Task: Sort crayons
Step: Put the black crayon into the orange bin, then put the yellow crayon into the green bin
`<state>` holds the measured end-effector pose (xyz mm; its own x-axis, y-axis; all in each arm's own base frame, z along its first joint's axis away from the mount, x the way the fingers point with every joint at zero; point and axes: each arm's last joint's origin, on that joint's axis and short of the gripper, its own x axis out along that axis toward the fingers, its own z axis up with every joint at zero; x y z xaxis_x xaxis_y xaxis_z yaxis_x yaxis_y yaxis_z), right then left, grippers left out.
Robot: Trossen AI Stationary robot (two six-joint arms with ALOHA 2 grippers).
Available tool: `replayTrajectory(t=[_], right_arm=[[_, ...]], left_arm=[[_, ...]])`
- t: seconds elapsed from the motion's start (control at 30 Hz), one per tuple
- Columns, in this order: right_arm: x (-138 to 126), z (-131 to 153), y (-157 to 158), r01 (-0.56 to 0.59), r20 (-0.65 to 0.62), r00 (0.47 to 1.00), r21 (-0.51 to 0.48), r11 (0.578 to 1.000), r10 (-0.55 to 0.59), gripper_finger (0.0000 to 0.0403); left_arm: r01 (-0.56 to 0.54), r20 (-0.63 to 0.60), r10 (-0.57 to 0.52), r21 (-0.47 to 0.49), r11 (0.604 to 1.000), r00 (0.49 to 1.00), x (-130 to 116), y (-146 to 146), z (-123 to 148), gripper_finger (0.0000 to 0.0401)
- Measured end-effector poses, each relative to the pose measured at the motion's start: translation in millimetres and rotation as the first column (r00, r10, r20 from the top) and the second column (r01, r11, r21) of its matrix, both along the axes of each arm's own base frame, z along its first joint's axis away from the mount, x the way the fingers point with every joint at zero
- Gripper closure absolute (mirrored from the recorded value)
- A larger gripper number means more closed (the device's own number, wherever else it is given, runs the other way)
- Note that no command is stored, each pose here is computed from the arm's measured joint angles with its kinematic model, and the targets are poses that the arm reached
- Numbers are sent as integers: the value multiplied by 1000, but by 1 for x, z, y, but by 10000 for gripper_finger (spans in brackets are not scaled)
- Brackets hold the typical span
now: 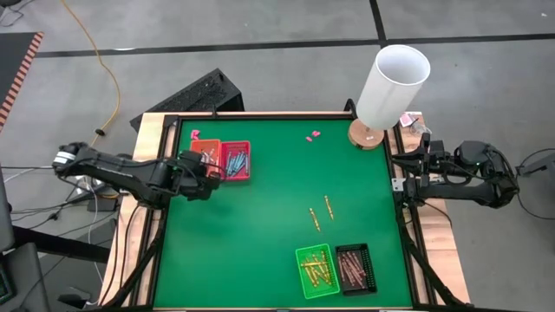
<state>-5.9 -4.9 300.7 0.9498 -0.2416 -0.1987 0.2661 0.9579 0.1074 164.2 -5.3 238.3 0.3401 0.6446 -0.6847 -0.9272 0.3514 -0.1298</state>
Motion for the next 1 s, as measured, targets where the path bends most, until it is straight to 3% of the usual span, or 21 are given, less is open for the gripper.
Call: replayTrajectory(t=[0.37,0.73,0.83,1.0], right_arm=[[0,0,0,0,1,1000,2,1000,0,335],[0,0,0,0,1,1000,1,1000,0,335],[0,0,0,0,1,1000,1,1000,0,335],[0,0,0,0,1,1000,1,1000,0,335]], left_arm=[[-93,21,95,-84,992,995,-8,10,-38,389],[-130,48,130,-3,992,990,-9,12,-37,286],[-71,53,71,0,997,996,-4,11,-36,265],[183,187,-194,76,980,963,24,4,-20,258]])
